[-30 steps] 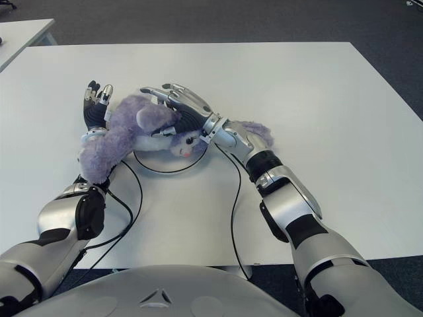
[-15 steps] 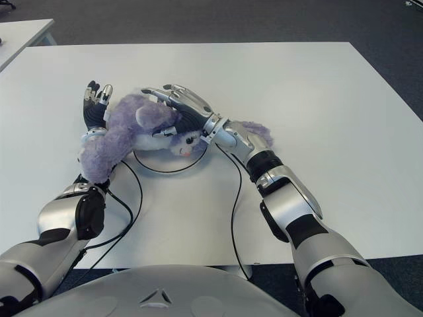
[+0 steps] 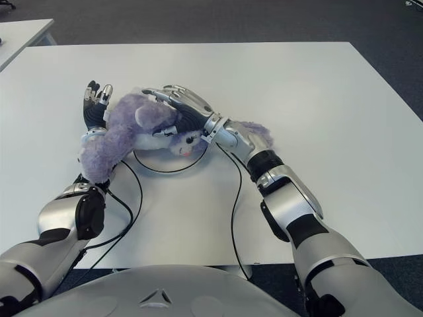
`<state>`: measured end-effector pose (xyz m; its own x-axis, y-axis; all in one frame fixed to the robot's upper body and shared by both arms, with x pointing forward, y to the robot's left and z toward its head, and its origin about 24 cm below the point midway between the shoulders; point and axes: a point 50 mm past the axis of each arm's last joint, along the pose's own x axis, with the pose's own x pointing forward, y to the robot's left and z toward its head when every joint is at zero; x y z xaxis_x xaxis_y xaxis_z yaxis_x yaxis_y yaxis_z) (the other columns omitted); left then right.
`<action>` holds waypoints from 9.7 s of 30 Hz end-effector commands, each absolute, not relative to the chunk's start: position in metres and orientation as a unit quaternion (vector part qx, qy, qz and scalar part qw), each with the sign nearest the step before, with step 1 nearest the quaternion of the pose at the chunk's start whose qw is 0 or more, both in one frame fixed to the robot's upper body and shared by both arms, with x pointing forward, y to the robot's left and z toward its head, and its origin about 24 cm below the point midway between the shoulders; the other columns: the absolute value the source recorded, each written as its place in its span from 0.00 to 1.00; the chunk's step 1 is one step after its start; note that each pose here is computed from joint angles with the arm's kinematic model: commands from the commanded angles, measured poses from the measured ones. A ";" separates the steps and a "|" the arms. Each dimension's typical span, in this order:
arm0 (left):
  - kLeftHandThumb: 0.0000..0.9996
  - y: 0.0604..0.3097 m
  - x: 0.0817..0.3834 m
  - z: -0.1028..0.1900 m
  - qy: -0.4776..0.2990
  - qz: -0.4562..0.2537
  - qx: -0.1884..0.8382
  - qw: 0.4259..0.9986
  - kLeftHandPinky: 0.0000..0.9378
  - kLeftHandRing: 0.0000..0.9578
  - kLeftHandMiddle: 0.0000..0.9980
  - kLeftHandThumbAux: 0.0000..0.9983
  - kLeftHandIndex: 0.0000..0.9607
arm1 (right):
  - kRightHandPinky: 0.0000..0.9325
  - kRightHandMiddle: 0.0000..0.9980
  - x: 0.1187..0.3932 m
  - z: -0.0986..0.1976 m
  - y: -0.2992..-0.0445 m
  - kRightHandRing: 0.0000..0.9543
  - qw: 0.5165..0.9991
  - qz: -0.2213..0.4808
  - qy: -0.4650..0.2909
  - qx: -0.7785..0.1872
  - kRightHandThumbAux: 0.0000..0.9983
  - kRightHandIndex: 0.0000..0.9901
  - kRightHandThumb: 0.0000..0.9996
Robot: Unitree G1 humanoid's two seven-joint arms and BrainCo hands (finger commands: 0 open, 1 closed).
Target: Put the doll into the plate.
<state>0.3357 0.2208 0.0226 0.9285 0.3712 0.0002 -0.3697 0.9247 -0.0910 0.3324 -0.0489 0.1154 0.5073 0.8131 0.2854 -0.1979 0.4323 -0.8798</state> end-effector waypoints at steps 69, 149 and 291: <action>0.00 0.195 0.243 -0.091 0.230 0.203 -0.079 0.948 0.00 0.03 0.06 0.53 0.01 | 0.00 0.00 0.402 0.186 -0.089 0.00 0.928 0.232 -0.230 -0.178 0.33 0.00 0.00; 0.00 0.202 0.243 -0.091 0.227 0.219 -0.098 0.944 0.00 0.02 0.06 0.52 0.01 | 0.00 0.07 0.402 0.105 -0.204 0.02 0.996 -0.031 0.041 0.076 0.59 0.06 0.00; 0.00 0.211 0.232 -0.092 0.202 0.205 -0.101 0.952 0.00 0.02 0.05 0.53 0.03 | 0.25 0.28 0.280 -0.057 -0.079 0.27 0.987 0.033 0.157 0.031 0.74 0.22 0.00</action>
